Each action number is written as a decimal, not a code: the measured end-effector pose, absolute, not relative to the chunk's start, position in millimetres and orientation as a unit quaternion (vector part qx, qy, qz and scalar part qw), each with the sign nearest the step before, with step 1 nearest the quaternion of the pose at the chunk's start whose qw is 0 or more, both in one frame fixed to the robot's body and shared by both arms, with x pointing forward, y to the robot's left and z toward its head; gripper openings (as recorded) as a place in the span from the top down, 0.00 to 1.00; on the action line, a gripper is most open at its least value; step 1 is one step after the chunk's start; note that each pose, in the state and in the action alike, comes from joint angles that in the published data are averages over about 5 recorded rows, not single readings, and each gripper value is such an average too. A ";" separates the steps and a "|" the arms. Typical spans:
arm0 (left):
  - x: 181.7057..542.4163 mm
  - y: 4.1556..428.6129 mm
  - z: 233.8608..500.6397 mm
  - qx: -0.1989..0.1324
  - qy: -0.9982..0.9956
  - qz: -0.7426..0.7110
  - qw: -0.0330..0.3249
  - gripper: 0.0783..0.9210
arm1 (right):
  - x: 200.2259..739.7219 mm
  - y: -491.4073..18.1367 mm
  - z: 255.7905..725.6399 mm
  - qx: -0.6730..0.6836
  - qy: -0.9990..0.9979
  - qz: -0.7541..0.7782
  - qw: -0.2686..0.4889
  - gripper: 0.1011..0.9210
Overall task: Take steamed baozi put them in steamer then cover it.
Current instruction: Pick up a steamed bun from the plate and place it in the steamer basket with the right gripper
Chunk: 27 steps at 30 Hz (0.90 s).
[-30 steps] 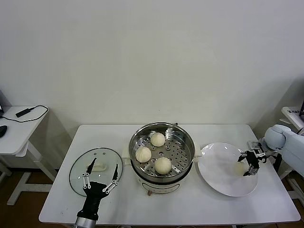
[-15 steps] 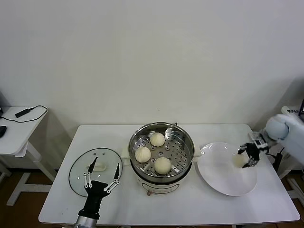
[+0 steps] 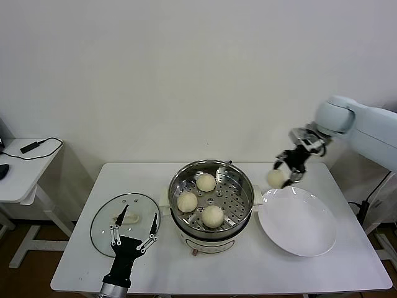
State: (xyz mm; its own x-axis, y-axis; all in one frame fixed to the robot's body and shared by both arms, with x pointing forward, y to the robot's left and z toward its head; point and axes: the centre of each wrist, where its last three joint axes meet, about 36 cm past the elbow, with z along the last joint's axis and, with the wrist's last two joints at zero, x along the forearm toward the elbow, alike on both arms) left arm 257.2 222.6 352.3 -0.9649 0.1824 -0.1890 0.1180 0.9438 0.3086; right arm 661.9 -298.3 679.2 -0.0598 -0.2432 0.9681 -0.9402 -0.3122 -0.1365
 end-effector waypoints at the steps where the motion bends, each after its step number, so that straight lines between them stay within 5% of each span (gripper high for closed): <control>1: 257.2 222.6 352.3 0.076 0.980 0.149 0.108 0.12 | 661.9 -286.9 681.5 0.608 -0.485 0.540 0.321 0.31; 13: 258.1 224.9 351.2 0.071 0.980 0.150 0.109 0.12 | 661.3 -192.8 670.0 0.628 -0.439 0.557 0.320 0.32; 27: 258.4 226.9 350.4 0.069 0.980 0.151 0.109 0.12 | 670.8 -163.7 624.4 0.621 -0.420 0.570 0.337 0.31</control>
